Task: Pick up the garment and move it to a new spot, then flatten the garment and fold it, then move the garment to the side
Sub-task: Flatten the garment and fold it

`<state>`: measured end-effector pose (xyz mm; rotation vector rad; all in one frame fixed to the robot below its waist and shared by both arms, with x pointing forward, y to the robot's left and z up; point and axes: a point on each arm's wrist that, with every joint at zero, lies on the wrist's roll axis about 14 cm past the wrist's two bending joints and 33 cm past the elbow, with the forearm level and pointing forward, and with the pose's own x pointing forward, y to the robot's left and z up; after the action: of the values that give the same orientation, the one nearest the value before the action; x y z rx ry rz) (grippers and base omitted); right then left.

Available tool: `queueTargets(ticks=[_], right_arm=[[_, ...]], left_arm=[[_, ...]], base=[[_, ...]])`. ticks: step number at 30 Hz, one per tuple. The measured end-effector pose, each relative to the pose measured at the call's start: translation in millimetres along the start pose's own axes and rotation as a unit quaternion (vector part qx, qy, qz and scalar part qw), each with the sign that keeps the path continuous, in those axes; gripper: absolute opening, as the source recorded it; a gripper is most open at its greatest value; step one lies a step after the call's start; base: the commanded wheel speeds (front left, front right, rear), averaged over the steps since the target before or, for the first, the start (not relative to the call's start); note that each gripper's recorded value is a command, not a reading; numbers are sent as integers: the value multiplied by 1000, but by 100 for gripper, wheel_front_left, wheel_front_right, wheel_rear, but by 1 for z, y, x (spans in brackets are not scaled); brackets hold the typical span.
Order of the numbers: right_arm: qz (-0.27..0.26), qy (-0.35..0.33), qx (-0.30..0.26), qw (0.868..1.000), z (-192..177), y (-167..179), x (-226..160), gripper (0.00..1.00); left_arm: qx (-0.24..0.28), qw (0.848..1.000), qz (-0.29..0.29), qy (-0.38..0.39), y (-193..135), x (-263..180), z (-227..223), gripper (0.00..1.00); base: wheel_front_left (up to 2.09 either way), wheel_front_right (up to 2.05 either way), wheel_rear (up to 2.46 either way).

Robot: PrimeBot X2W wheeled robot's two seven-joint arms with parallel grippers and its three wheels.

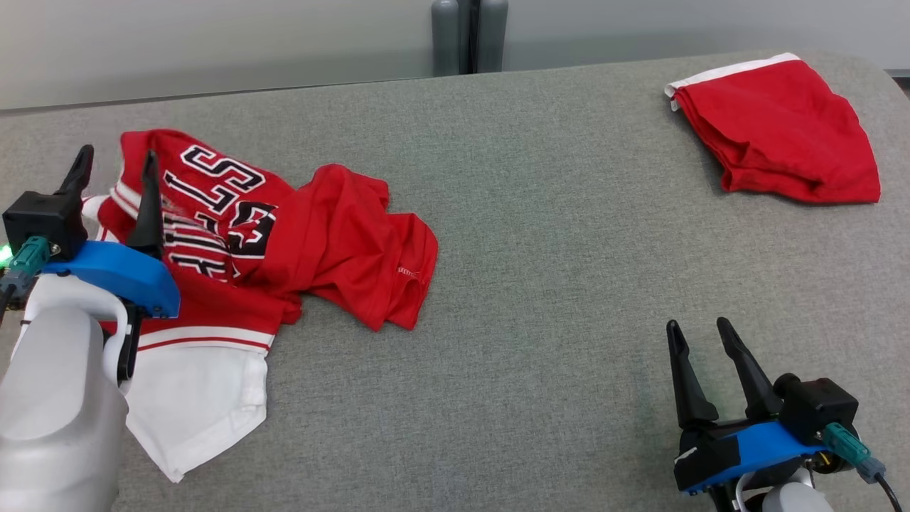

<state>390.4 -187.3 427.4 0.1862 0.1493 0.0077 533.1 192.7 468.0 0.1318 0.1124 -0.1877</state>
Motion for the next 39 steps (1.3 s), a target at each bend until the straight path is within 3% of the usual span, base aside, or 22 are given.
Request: queueTargets(ticks=[19, 30, 39], right_arm=[[58, -38, 3, 998, 25, 40, 1, 100], [92, -53, 2, 994, 35, 63, -7, 100], [106, -50, 1, 993, 33, 72, -12, 100]], left_arm=[[-58, 990, 65, -107, -2, -101, 36, 100], [-68, 989, 99, -89, -6, -163, 15, 100], [-76, 990, 101, -58, -18, -185, -7, 100]], base=[[0, 0, 0], [0, 0, 0], [0, 0, 0]])
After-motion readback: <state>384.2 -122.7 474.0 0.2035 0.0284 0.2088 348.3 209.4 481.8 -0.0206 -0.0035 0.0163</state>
